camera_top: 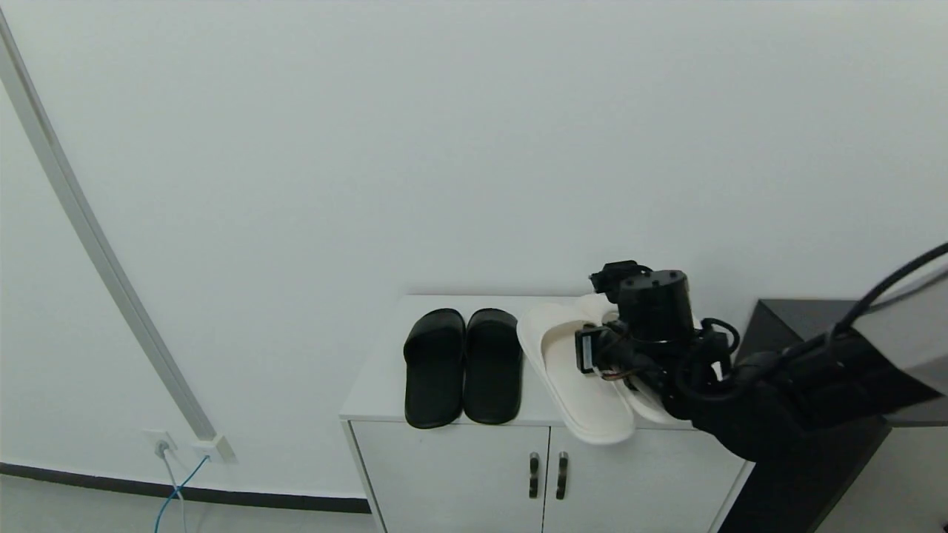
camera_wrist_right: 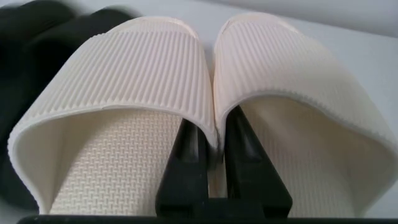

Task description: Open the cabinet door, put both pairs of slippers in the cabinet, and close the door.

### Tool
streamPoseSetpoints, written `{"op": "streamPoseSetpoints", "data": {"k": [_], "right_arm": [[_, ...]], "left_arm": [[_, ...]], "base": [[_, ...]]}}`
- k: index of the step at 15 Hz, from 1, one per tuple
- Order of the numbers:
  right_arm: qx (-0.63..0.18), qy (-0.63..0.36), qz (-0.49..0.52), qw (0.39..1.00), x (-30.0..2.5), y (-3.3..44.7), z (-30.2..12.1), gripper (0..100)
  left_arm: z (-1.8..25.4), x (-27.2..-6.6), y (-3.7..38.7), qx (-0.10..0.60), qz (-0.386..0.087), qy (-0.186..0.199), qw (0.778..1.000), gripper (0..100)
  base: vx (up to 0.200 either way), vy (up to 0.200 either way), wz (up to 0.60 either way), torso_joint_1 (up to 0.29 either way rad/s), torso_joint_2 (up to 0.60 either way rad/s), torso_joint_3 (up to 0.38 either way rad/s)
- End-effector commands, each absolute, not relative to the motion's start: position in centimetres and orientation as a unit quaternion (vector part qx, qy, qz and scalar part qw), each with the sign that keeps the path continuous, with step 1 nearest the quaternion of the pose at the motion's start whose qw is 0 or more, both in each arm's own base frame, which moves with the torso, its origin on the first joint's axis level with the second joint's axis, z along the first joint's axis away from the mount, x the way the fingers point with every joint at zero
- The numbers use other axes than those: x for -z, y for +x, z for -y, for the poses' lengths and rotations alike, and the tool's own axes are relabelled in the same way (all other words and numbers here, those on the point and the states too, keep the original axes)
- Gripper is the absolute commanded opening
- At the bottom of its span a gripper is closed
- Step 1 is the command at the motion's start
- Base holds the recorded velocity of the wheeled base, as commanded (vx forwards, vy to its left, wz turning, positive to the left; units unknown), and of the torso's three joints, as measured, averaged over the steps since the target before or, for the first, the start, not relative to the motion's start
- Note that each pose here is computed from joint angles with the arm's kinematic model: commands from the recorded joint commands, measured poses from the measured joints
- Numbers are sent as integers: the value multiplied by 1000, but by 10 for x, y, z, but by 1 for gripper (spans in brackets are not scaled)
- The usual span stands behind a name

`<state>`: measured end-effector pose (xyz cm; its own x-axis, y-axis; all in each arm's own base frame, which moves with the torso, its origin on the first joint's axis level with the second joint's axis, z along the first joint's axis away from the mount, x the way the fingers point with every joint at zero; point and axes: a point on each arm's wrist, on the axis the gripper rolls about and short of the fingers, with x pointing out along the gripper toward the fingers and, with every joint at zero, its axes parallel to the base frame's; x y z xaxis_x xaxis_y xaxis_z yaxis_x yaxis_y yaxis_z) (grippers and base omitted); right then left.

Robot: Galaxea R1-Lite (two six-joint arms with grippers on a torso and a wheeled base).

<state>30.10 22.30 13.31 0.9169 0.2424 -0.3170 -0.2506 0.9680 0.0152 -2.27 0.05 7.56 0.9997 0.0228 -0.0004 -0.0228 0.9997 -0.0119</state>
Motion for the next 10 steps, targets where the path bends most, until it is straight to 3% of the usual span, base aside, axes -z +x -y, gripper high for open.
{"op": "streamPoseSetpoints", "data": {"k": [1,4,10], "right_arm": [[-263,-15,-135,955,-163,237,-186,0],[-381,-39,-118,916,-164,208,-164,0],[-463,-107,-79,876,-159,191,-155,0]], "left_arm": [[0,-76,-23,-12,0,-6,1000,0],[0,-76,-23,-12,0,-5,1000,0],[0,-76,-23,-11,0,-4,1000,0]], "base": [[0,0,0,0,0,0],[0,0,0,0,0,0],[0,0,0,0,0,0]]}}
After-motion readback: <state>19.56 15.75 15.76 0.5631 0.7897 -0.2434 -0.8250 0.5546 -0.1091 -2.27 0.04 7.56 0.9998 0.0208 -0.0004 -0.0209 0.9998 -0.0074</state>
